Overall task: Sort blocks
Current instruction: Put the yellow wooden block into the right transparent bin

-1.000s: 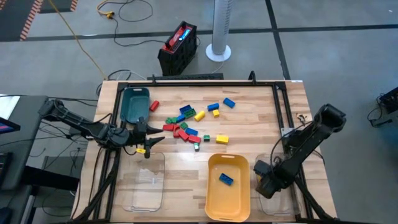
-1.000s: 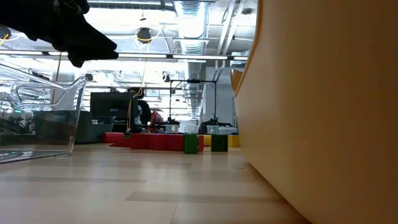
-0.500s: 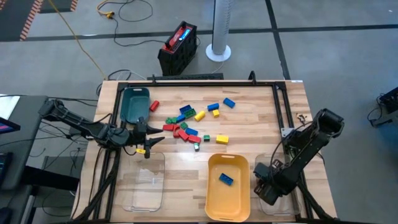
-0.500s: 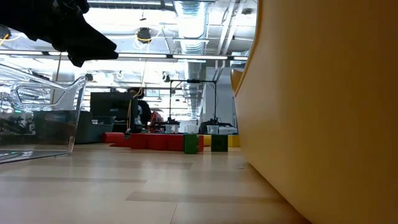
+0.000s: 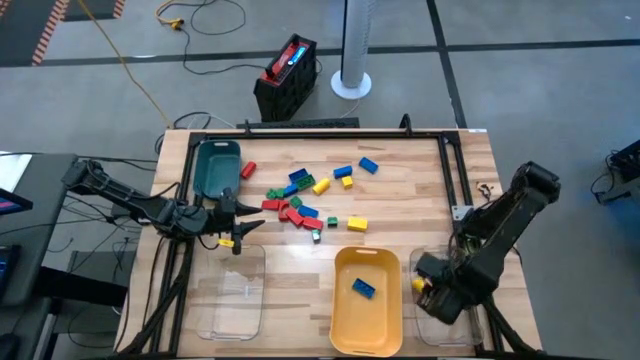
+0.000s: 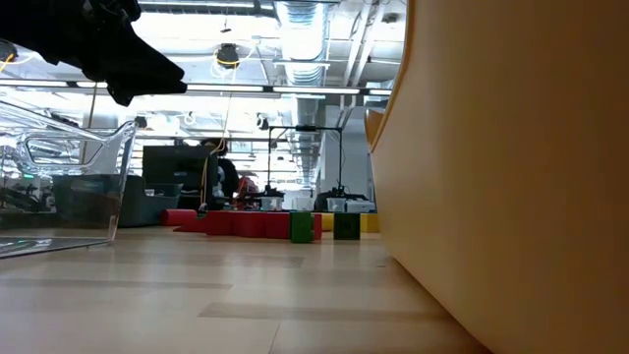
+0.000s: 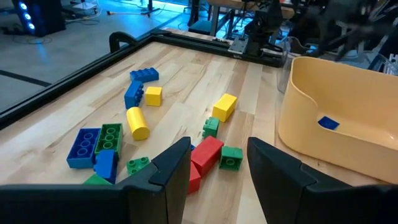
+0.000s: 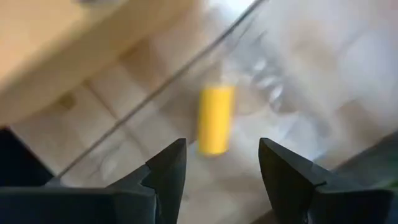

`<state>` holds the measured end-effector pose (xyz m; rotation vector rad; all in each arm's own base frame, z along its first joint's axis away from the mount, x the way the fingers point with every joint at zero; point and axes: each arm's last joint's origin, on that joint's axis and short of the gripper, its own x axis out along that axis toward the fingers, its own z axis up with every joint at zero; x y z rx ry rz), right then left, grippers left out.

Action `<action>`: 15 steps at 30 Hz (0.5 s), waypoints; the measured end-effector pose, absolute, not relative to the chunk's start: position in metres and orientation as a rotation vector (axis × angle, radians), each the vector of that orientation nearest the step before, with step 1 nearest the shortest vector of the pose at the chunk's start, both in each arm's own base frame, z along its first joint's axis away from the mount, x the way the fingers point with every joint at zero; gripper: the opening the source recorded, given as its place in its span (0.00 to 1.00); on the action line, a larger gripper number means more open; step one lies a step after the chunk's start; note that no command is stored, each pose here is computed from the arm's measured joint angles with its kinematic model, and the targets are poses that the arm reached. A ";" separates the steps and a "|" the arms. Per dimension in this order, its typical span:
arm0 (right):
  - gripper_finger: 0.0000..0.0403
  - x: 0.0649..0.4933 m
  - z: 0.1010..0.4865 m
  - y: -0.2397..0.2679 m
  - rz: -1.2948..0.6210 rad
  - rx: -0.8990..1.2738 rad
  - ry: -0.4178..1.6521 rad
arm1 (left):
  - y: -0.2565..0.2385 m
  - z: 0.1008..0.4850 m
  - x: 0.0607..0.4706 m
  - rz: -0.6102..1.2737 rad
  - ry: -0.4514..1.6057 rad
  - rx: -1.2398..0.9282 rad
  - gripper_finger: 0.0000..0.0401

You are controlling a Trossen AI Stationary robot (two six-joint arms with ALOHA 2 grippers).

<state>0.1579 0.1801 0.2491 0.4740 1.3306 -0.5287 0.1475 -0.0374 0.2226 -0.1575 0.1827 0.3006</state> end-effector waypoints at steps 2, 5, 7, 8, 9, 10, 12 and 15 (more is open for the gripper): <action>0.51 0.164 0.263 0.166 -0.552 0.401 1.261 | -0.037 0.222 0.147 0.301 0.183 -0.158 0.39; 0.49 0.179 0.275 0.139 -0.598 0.317 1.170 | -0.037 0.222 0.147 0.301 0.183 -0.158 0.39; 0.48 0.192 0.279 0.118 -0.609 0.271 1.136 | -0.037 0.223 0.147 0.300 0.182 -0.159 0.39; 0.48 0.200 0.279 0.107 -0.613 0.245 1.125 | -0.037 0.223 0.148 0.300 0.180 -0.160 0.39; 0.48 0.209 0.279 0.097 -0.611 0.216 1.115 | -0.037 0.223 0.148 0.300 0.178 -0.161 0.39; 0.48 0.218 0.279 0.086 -0.609 0.184 1.108 | -0.038 0.223 0.148 0.300 0.178 -0.161 0.39; 0.48 0.236 0.277 0.064 -0.611 0.123 1.083 | -0.037 0.223 0.148 0.300 0.178 -0.160 0.39; 0.50 0.256 0.276 0.025 -0.632 0.077 1.067 | -0.037 0.222 0.147 0.300 0.184 -0.157 0.39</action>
